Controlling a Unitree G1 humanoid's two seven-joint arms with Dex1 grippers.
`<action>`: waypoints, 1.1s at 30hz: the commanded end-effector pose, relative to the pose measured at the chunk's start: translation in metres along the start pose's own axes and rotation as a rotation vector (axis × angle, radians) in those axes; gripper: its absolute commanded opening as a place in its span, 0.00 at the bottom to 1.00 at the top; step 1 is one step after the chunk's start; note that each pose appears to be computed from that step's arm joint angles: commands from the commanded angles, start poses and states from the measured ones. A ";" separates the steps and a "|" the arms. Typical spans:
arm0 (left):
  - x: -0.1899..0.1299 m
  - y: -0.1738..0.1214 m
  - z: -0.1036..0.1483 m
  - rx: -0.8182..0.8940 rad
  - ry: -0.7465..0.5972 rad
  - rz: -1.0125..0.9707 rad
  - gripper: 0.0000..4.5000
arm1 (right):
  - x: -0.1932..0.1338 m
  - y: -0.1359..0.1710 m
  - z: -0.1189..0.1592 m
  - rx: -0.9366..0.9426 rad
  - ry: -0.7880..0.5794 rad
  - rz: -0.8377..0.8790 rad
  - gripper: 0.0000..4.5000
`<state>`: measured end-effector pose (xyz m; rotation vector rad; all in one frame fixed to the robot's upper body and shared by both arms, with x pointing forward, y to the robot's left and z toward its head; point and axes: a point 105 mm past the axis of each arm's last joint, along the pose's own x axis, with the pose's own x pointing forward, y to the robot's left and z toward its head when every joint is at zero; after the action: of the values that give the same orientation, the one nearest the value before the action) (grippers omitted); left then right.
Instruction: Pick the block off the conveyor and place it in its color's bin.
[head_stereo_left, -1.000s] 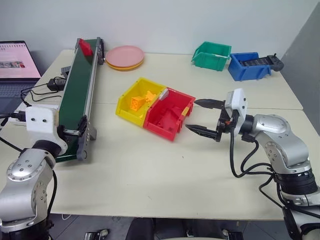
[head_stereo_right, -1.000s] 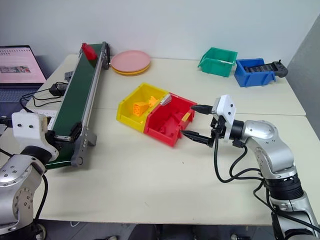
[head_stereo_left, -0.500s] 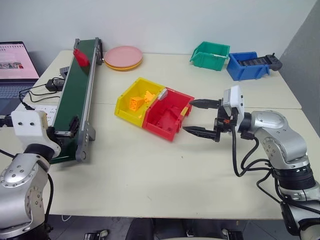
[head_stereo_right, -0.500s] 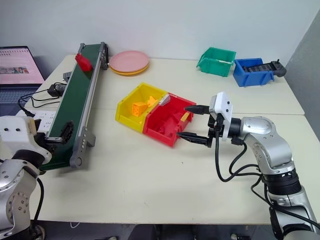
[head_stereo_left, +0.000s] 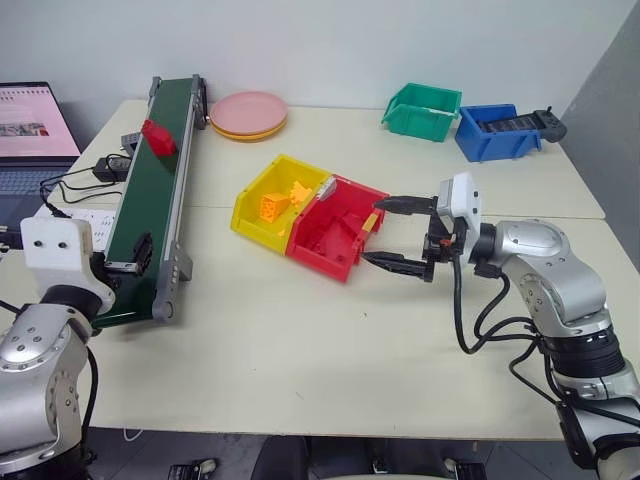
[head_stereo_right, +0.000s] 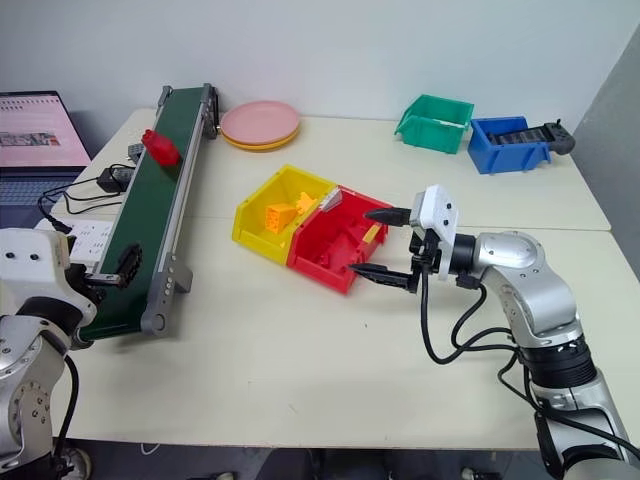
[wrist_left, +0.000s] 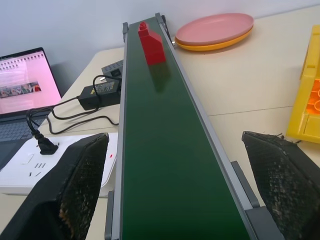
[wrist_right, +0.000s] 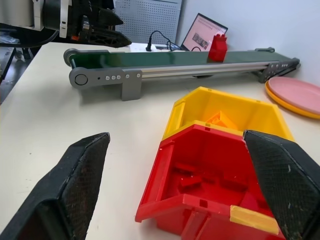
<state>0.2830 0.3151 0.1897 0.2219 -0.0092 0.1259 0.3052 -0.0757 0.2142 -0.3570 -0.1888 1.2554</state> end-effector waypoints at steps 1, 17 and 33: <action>0.005 -0.001 0.013 -0.003 -0.036 -0.009 0.99 | 0.002 0.004 0.018 -0.079 -0.042 0.028 1.00; 0.016 -0.001 0.001 -0.110 0.038 -0.017 0.99 | 0.001 0.009 0.015 -0.073 -0.016 0.046 1.00; 0.017 0.006 -0.019 -0.170 0.125 0.038 0.91 | -0.001 0.011 0.014 -0.073 0.000 0.048 1.00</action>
<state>0.3027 0.3198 0.1666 0.0495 0.1232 0.1348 0.2968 -0.0720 0.2157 -0.4038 -0.1924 1.2863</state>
